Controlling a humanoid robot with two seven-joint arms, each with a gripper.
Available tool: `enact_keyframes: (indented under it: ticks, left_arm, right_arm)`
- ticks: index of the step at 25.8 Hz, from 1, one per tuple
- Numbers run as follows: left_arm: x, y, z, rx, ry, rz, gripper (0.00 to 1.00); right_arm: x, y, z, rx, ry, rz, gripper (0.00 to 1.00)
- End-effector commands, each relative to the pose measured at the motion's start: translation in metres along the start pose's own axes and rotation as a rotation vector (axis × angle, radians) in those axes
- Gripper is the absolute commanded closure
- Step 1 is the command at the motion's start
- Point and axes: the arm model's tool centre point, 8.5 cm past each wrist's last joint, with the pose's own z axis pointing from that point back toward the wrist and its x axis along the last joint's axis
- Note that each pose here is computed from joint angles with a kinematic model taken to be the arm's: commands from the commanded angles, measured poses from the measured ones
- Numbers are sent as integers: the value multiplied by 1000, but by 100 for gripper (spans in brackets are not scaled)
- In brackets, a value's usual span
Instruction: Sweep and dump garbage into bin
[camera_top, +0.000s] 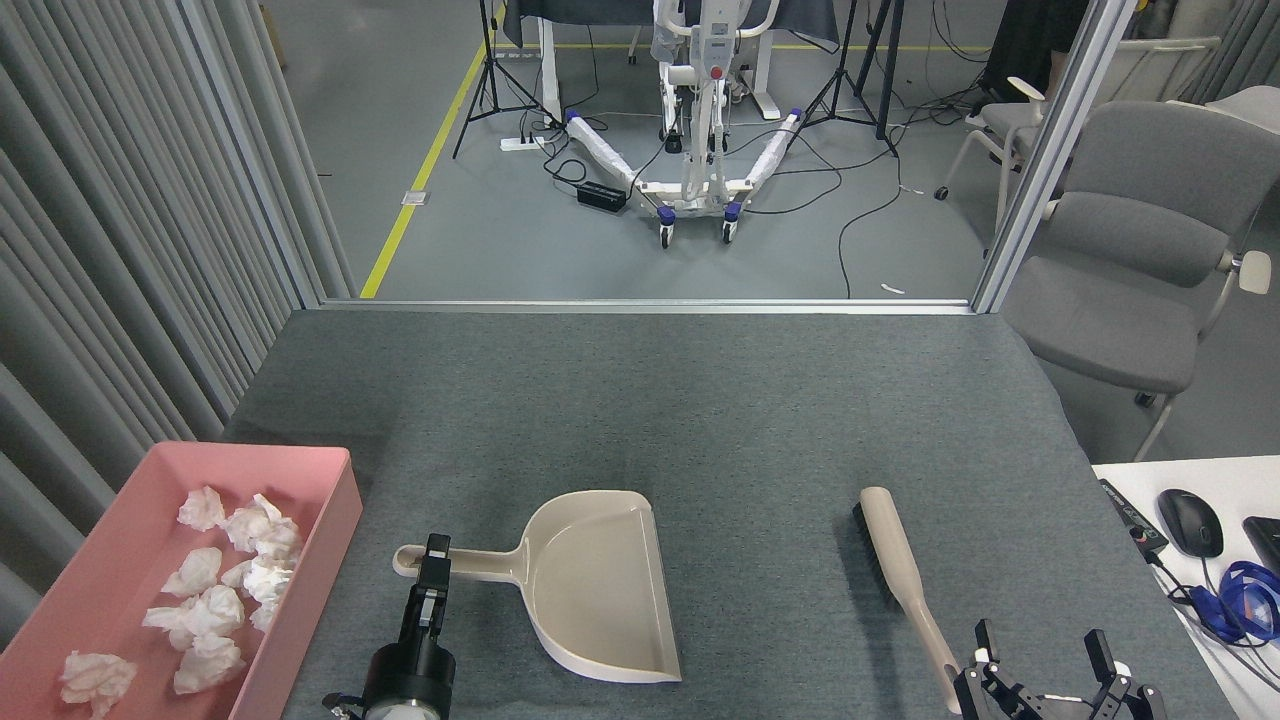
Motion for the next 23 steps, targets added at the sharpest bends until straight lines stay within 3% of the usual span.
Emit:
enact_keyframes:
  ticks: [1, 7, 15, 20, 23]
  left_arm:
    - [-2, 0, 0, 7, 7, -4, 0]
    - [-8, -2, 3, -10, 19, -17, 0]
    - [-18, -8, 55, -23, 31, -11, 0]
    - [20, 8, 89, 71, -103, -238, 0]
    - [39, 14, 100, 110, -160, -449, 0]
  right_arm:
    - [0, 0, 0, 1, 0, 0, 2]
    - [3, 0, 0, -2, -8, -5, 2]
    - [21, -6, -10, -29, -57, -32, 2]
    - [22, -5, -10, -28, -60, -33, 2]
    - [23, -7, -9, -33, -58, -40, 2]
